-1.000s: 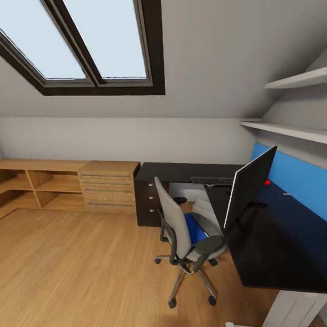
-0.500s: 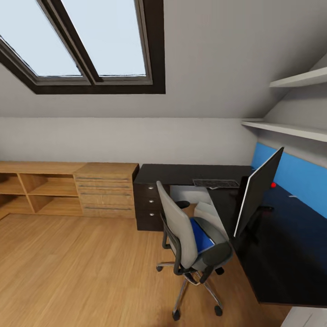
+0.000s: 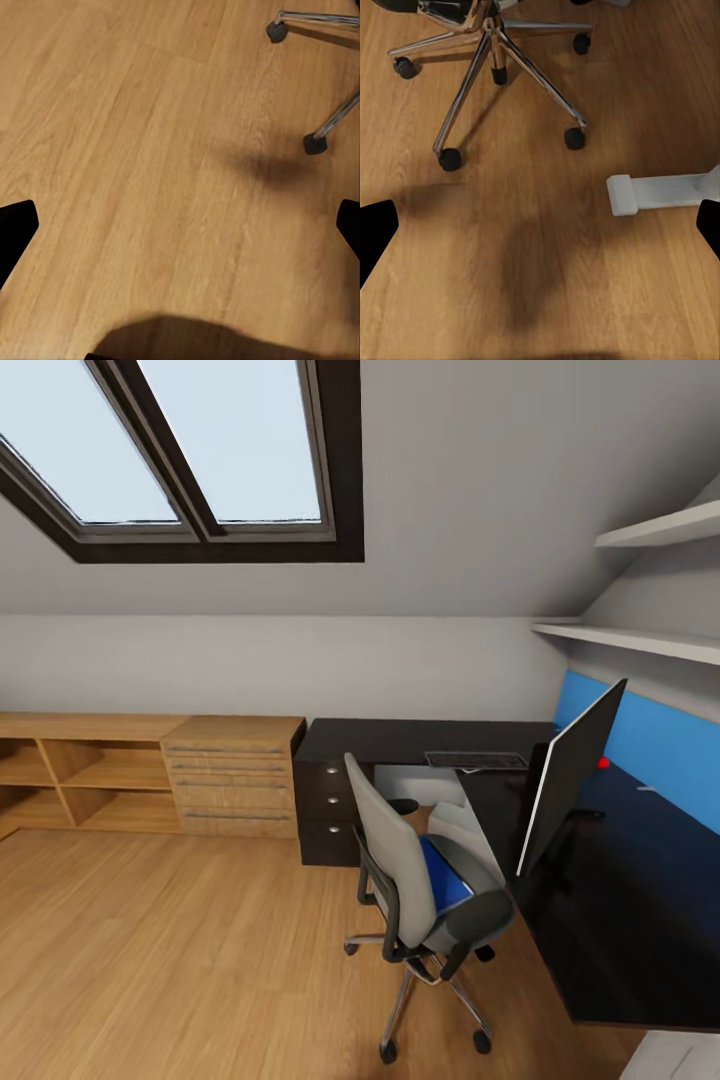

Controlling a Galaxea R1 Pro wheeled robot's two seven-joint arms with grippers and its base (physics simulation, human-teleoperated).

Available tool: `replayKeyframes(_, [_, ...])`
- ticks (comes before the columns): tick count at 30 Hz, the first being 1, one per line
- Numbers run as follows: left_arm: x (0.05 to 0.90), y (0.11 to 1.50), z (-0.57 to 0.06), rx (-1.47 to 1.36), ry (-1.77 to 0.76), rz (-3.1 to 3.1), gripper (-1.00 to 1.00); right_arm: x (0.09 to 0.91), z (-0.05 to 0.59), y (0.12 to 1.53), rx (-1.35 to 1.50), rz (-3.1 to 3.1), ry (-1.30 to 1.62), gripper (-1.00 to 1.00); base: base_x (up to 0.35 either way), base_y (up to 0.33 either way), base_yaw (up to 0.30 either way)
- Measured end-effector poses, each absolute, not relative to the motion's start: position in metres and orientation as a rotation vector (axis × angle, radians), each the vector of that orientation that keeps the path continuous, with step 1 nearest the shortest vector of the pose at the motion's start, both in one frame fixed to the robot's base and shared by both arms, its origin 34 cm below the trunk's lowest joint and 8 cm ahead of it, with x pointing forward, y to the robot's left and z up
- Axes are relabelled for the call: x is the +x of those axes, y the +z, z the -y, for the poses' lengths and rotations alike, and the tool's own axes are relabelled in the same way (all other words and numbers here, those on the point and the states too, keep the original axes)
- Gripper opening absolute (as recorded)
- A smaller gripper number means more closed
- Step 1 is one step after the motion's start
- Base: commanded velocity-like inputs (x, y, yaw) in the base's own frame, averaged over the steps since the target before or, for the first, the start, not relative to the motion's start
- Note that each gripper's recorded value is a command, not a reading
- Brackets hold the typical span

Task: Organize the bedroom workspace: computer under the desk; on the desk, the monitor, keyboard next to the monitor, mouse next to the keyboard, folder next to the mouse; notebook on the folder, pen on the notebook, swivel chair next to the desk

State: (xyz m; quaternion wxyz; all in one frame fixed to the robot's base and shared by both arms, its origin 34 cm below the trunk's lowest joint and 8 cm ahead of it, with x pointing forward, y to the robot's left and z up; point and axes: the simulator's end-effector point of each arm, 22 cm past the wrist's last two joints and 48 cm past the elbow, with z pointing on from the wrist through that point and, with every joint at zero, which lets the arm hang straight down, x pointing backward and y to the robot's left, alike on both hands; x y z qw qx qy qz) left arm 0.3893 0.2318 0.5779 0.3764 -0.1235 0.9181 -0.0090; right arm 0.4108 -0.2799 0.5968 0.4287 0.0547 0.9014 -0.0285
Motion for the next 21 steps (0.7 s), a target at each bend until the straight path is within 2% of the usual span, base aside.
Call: replayKeyframes(21, [0.390, 0.546, -0.232, -0.318, -0.023, -2.348, 1.00, 0.413, 0.277, 0.566, 0.130, -2.248, -0.066, 1.00, 0.000, 0.000, -0.009])
